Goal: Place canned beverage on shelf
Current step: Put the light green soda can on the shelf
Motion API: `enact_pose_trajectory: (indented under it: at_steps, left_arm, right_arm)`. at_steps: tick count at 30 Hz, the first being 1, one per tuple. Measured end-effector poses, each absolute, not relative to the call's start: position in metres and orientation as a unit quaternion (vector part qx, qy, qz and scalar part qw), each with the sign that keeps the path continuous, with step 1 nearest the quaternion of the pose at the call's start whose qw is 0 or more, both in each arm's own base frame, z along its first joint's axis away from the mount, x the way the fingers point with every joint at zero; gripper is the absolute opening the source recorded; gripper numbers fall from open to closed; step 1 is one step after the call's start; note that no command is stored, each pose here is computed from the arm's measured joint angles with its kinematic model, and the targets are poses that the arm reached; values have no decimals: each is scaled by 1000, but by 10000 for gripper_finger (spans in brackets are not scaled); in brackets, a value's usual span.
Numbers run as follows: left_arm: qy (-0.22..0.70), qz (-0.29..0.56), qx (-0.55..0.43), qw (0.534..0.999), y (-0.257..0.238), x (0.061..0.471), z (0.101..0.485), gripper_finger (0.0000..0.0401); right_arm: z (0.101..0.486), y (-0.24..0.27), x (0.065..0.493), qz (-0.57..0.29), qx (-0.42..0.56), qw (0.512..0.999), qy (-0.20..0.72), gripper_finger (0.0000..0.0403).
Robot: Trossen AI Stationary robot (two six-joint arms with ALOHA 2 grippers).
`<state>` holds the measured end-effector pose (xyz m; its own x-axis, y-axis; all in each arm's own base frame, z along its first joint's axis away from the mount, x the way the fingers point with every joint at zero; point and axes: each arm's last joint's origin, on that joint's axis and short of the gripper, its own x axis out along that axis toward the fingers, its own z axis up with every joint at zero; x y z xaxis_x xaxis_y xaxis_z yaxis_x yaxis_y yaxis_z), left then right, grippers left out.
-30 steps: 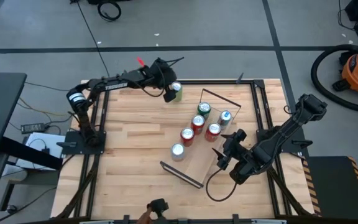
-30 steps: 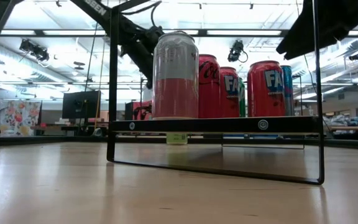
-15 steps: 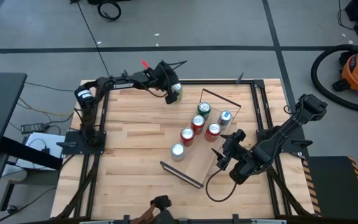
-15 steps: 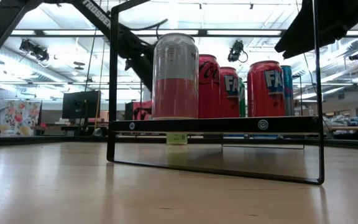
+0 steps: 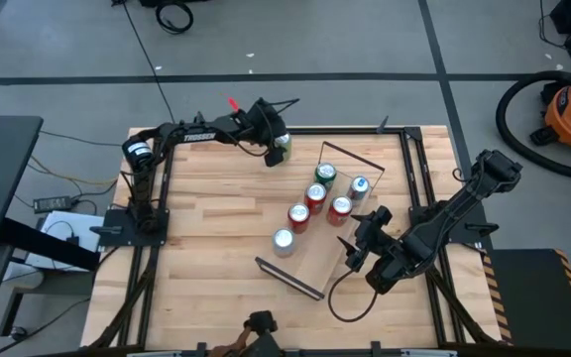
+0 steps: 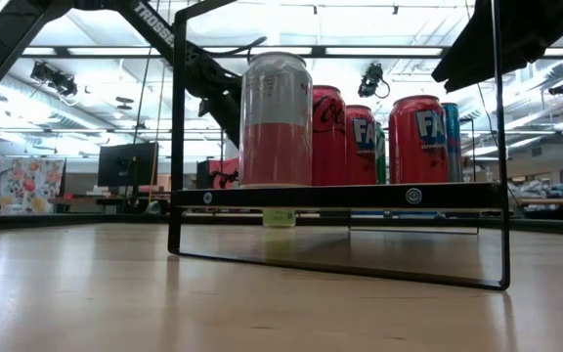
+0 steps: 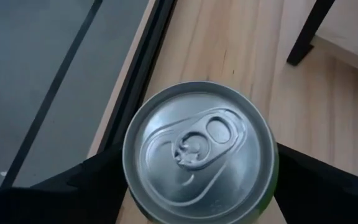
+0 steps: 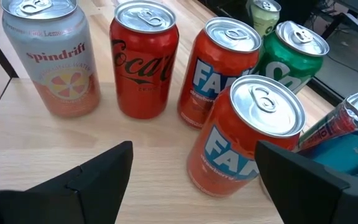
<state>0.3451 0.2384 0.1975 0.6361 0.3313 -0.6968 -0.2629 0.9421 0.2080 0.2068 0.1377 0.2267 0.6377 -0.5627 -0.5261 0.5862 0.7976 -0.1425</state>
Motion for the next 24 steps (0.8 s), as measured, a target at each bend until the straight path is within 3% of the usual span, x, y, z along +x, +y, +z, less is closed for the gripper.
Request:
enact_pose_trajectory:
  at_steps: [4, 8, 16, 24]
  left_arm:
    - [393, 165, 45, 904, 238, 345, 199, 310]
    - [418, 154, 48, 894, 235, 337, 210, 302]
    - [409, 112, 61, 904, 213, 321, 281, 309]
    - [352, 42, 93, 930, 159, 314, 352, 309]
  right_arm:
    - [227, 138, 207, -316, 22, 905, 285, 348]
    - [226, 139, 206, -309, 26, 903, 299, 348]
    - [226, 142, 204, -299, 24, 905, 303, 348]
    - [224, 153, 196, -255, 20, 905, 339, 348]
